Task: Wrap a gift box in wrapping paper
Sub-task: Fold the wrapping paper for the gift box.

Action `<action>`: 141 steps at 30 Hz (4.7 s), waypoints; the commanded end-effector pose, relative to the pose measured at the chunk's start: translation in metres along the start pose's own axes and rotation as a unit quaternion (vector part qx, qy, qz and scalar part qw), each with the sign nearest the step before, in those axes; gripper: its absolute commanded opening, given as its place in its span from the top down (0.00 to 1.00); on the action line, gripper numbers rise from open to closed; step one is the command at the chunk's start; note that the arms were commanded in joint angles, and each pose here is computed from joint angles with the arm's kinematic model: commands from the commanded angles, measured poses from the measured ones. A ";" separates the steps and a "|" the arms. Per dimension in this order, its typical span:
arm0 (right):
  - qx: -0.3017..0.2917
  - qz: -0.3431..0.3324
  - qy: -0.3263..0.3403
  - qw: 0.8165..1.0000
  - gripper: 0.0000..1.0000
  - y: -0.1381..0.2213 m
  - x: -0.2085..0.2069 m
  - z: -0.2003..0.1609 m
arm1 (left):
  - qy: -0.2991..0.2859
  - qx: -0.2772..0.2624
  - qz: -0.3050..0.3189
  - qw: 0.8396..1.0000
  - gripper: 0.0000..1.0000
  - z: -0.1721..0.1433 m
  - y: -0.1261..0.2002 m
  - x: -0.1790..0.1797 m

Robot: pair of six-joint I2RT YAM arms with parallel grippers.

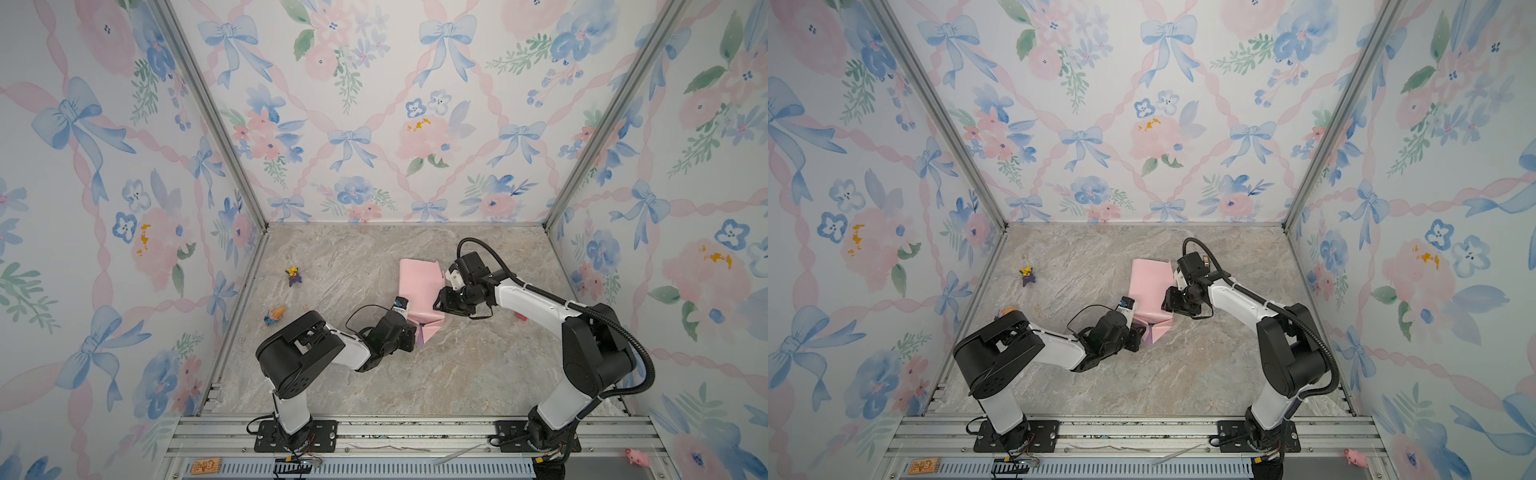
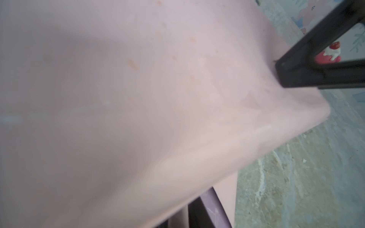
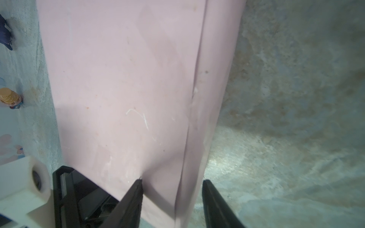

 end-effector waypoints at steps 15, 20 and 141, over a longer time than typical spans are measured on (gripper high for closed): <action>-0.031 0.005 0.020 0.999 0.48 0.026 0.006 -0.008 | -0.012 -0.027 -0.009 1.000 0.80 -0.003 -0.019 0.002; -0.069 0.015 0.026 0.997 0.47 0.050 0.008 -0.009 | -0.011 -0.029 -0.008 0.999 0.80 -0.005 -0.016 0.004; -0.018 -0.013 -0.052 0.998 0.58 -0.017 -0.011 -0.007 | 0.278 0.178 -0.015 0.944 1.00 -0.046 0.000 -0.006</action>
Point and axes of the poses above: each gripper's point midway between its finger pads, its own y axis back along the fingers, its own x axis along the line the jaws close on, z = x × y, the point moved 7 cm from there along y, back along the fingers, and after that the axes turned 12 degrees about -y, right-handed, at the moved point
